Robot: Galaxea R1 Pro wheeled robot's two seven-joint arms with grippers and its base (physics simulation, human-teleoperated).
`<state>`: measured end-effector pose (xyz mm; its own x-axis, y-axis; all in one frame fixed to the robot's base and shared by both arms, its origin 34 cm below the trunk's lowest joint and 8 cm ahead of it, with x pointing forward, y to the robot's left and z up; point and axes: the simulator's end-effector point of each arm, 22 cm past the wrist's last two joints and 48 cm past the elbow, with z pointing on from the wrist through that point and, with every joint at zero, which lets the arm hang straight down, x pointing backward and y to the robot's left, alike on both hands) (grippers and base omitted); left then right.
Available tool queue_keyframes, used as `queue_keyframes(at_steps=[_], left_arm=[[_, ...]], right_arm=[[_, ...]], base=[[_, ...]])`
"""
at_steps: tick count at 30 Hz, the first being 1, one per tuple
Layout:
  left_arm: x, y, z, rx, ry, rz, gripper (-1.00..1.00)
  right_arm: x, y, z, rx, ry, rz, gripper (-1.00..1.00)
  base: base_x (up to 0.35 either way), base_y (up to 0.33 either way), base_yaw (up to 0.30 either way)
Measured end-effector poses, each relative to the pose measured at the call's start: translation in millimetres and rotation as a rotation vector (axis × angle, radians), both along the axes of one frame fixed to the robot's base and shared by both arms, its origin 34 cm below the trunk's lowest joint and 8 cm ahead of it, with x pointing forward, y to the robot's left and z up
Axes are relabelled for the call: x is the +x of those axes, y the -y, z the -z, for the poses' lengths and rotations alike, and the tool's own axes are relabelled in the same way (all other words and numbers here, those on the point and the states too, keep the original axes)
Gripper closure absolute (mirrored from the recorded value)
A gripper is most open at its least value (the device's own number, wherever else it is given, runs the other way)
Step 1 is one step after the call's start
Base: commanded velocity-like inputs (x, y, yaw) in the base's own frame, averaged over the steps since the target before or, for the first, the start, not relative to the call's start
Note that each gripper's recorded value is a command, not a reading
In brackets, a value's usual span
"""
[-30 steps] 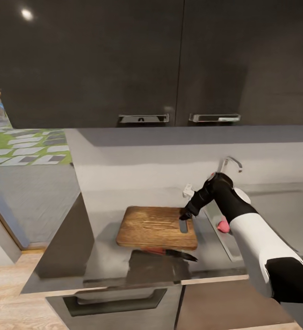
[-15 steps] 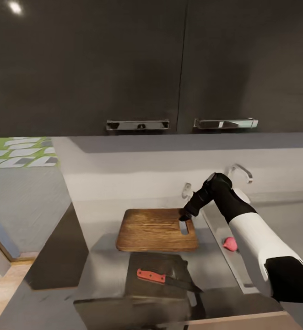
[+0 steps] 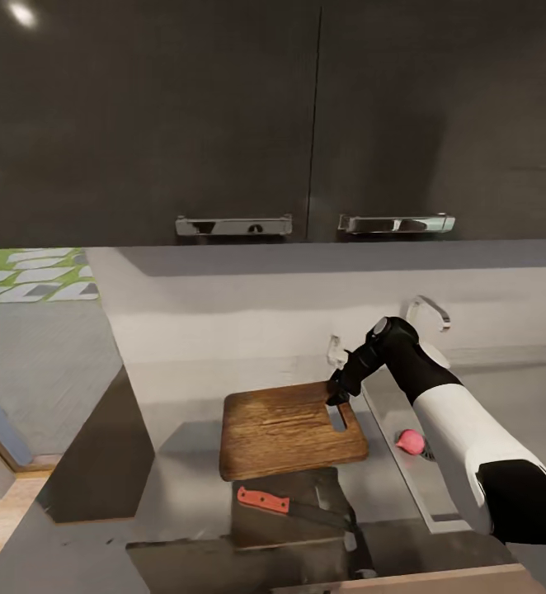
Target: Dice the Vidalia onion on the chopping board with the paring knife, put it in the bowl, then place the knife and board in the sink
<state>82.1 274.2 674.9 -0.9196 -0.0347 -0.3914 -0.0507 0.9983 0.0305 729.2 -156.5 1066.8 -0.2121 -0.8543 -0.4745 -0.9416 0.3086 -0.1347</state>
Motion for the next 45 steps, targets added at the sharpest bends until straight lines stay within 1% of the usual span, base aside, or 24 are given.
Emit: queue_keyframes(at_steps=[5, 17, 19, 22, 26, 30, 33, 35, 37, 45], left_arm=[[0, 0, 0, 0.0, 0.0, 0.0, -1.0], [-1, 0, 0, 0.0, -0.001, 0.0, -1.0], [-1, 0, 0, 0.0, -0.002, 0.0, -1.0], [-1, 0, 0, 0.0, -0.003, 0.0, -1.0], [-1, -1, 0, 0.001, -0.003, 0.0, -1.0], [-2, 0, 0, 0.0, -0.003, 0.0, -1.0], [-2, 0, 0, 0.001, -0.006, 0.0, -1.0], [-3, 0, 0, 0.0, -0.008, 0.0, -1.0], [-4, 0, 0, 0.0, -0.011, 0.0, -1.0], [-8, 0, 0, 0.0, -0.023, 0.0, -1.0]], right_arm=[[-2, 0, 6, 0.01, -0.012, -0.003, 1.0], [0, -4, 3, 0.067, -0.012, 0.014, 1.0], [1, -3, 1, 0.084, -0.012, 0.02, 1.0], [3, -4, -6, 0.142, -0.01, 0.038, 1.0], [6, -3, -10, 0.165, -0.002, 0.051, 1.0], [8, -1, -10, 0.169, 0.004, 0.059, 1.0], [12, 8, -9, 0.158, 0.017, 0.077, 1.0], [18, 16, -7, 0.145, 0.038, 0.098, 1.0], [23, 20, -6, 0.141, 0.051, 0.114, 1.0], [28, 22, 2, 0.137, 0.058, 0.125, 1.0]], base=[[0.0, -0.027, 0.0], [0.0, -0.002, 0.0], [0.0, 0.0, 0.0], [0.0, 0.0, 0.0], [0.0, 0.0, 0.0], [0.0, 0.0, 0.0], [0.0, 0.0, 0.0], [0.0, 0.0, 0.0], [0.0, 0.0, 0.0], [0.0, 0.0, 0.0]])
